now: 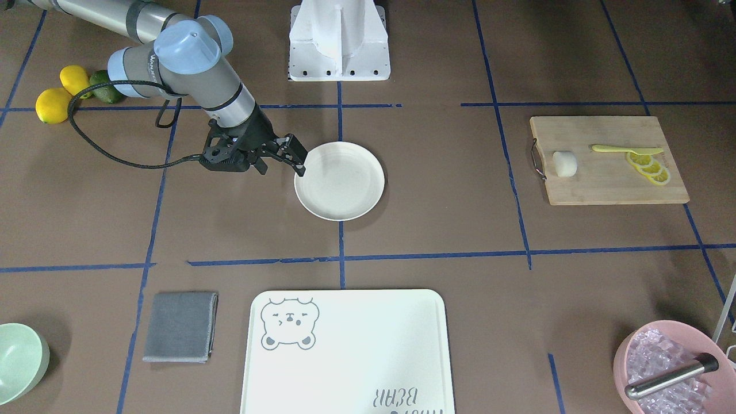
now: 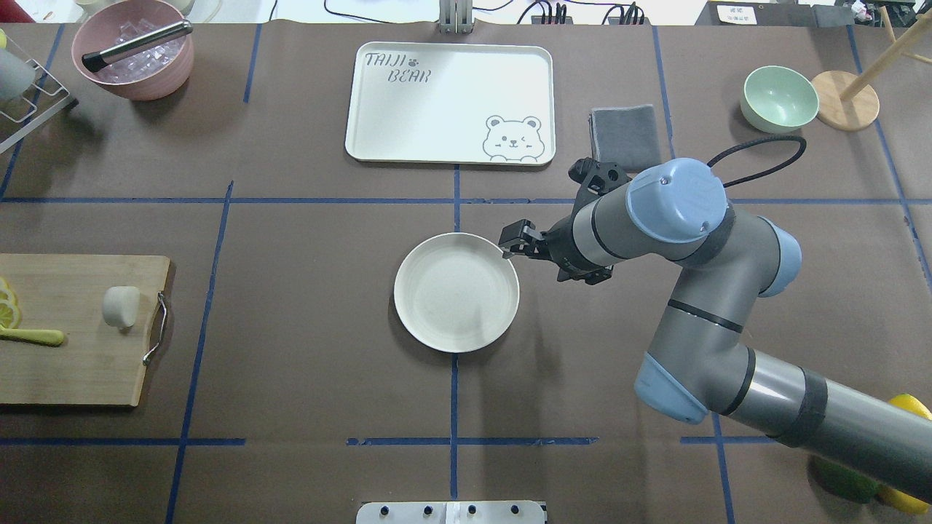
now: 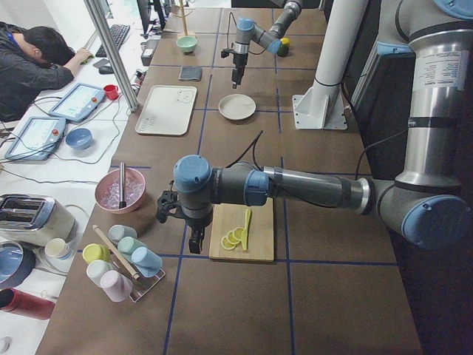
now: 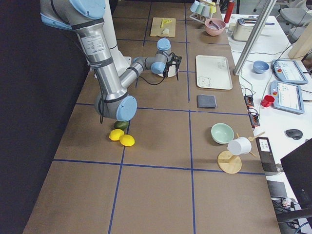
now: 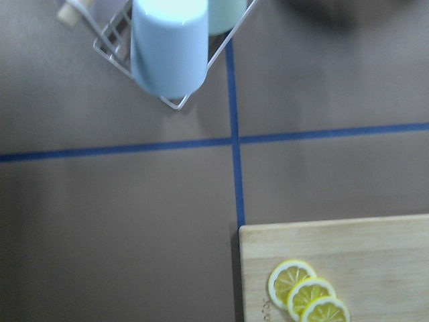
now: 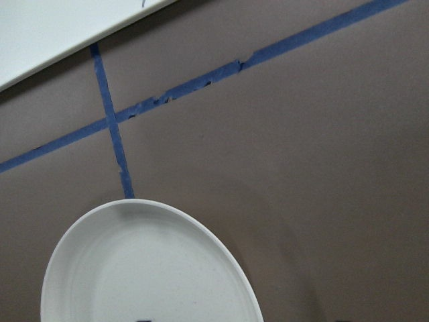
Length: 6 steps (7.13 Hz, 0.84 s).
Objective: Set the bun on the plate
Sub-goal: 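Withdraw the right gripper while the left arm reaches toward the cutting board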
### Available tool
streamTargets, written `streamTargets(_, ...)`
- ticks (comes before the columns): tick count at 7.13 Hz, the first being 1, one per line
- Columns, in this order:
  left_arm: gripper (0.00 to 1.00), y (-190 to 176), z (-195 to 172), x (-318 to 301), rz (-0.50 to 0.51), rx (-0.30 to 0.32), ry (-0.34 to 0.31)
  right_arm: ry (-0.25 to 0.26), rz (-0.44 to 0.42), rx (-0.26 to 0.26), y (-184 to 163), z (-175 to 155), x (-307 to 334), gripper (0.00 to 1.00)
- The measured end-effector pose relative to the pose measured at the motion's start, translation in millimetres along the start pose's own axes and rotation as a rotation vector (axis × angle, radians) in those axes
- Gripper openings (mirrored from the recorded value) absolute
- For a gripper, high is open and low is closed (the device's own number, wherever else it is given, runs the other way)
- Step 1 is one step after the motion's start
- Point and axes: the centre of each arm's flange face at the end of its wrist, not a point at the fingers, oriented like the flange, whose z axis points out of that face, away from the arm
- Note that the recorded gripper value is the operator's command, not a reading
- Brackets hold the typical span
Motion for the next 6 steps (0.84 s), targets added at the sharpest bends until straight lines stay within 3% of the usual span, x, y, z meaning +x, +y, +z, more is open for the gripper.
streamTargets(3, 1.0, 6, 15, 127, -0.081, -0.031, 0.015, 0.135, -0.13, 0.047, -33, -54, 5, 1.0)
streamTargets(6, 1.0, 30, 59, 209, -0.138, -0.036, 0.033, 0.181, -0.237, 0.084, -75, -93, 28, 1.0)
